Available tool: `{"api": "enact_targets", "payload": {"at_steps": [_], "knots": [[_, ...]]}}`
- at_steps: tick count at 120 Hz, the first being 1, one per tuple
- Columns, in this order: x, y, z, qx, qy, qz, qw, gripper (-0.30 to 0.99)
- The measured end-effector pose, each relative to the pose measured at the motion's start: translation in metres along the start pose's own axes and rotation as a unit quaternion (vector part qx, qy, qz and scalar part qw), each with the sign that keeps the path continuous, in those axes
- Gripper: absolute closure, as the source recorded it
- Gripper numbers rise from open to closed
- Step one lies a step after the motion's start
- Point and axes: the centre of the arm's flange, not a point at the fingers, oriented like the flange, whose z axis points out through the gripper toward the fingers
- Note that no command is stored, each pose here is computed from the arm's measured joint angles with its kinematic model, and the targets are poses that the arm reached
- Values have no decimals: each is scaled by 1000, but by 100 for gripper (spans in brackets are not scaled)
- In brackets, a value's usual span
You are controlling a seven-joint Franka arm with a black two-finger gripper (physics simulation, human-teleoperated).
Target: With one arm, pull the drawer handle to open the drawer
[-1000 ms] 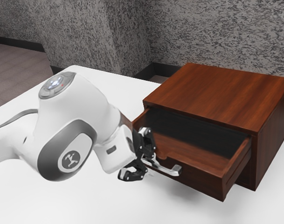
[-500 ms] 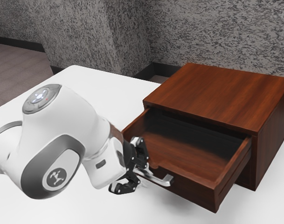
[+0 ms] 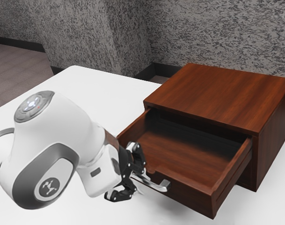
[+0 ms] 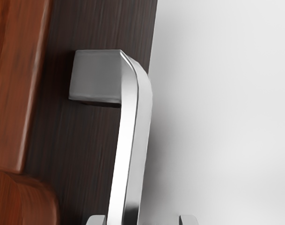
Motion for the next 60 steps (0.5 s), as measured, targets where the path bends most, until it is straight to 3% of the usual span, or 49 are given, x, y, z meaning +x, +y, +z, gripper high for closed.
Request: {"api": "enact_targets", "payload": {"at_steps": [60], "knots": [[0, 9, -8, 8, 0, -2, 1000, 34]]}}
